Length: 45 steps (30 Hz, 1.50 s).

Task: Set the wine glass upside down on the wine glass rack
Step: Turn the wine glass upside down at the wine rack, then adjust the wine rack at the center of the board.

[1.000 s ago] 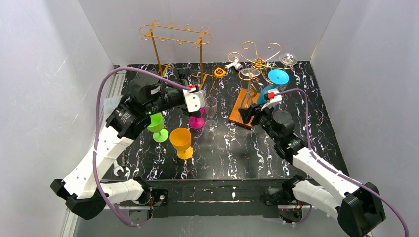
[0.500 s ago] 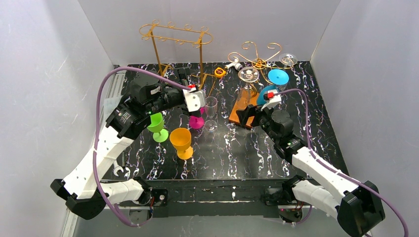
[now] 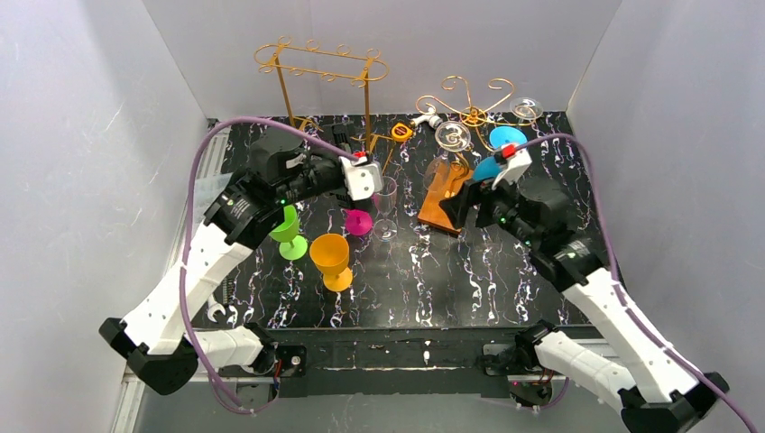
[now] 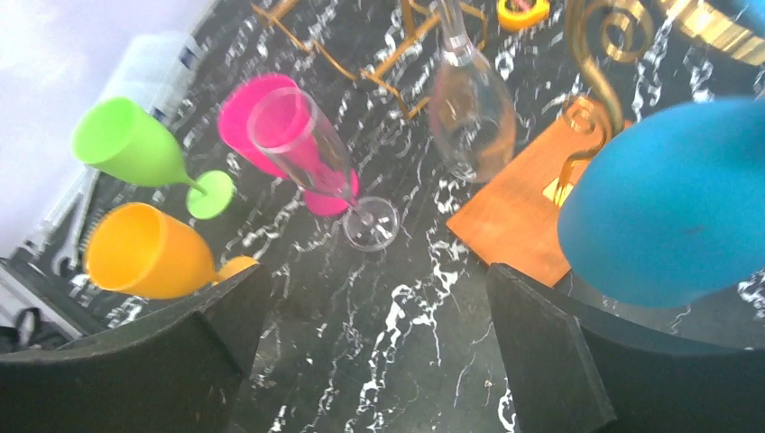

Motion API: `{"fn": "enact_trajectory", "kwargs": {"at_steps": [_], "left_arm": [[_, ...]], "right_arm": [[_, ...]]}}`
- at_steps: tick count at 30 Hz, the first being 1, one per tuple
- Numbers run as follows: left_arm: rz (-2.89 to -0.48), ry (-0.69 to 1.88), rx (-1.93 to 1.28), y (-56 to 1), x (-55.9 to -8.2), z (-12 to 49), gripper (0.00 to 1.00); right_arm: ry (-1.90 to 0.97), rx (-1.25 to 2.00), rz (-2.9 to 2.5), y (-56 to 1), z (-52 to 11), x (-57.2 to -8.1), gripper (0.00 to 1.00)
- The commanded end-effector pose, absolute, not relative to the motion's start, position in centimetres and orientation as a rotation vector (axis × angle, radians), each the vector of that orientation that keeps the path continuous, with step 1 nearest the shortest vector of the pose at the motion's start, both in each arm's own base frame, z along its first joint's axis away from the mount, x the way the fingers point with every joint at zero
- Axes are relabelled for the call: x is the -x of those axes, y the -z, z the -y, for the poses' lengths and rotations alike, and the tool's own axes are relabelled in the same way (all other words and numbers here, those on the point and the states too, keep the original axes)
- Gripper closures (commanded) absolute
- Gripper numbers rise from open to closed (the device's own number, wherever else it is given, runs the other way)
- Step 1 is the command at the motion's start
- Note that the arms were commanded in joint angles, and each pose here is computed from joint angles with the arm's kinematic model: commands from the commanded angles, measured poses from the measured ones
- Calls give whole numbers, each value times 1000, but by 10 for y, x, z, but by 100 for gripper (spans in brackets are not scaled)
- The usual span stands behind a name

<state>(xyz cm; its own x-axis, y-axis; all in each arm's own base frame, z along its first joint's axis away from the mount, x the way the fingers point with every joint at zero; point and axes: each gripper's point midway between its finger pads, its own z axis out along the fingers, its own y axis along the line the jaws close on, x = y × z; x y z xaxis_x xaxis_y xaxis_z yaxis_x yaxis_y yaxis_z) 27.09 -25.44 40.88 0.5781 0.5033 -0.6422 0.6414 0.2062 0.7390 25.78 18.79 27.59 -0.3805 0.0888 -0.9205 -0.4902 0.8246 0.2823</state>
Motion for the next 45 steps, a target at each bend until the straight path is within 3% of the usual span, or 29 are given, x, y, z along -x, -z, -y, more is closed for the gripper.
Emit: {"fn": "enact_trajectory", "kwargs": {"at_steps": [1,6,10,14,17,26,31,45], "left_arm": [[-1096,216,-1391,-416,-273,265,1],[-1055,201,-1417,-413,-283,276,1],[-1019,111,-1447,-402,-304,281,0],[-975,64,-1447,-400,-328,293,21],[-979,58,-1456,-399,-347,303,30],[-863,-12,-1502,-395,-387,325,26],[-836,-12,-1492,-398,-405,333,29],[-754,-3,-1542,-388,-417,352,38]], "right_arm": [[-640,281,-1805,-339,-170,-235,2],[-614,208,-1793,-392,-173,-257,5],[-550,114,-1818,-422,-175,-288,21],[-479,33,-1799,-450,-169,-309,39],[-442,-5,-1786,-460,-166,-322,42],[-434,-46,-1848,-443,-154,-366,43],[-410,-68,-1873,-435,-135,-376,46],[-354,-215,-1946,-397,-62,-378,77]]}}
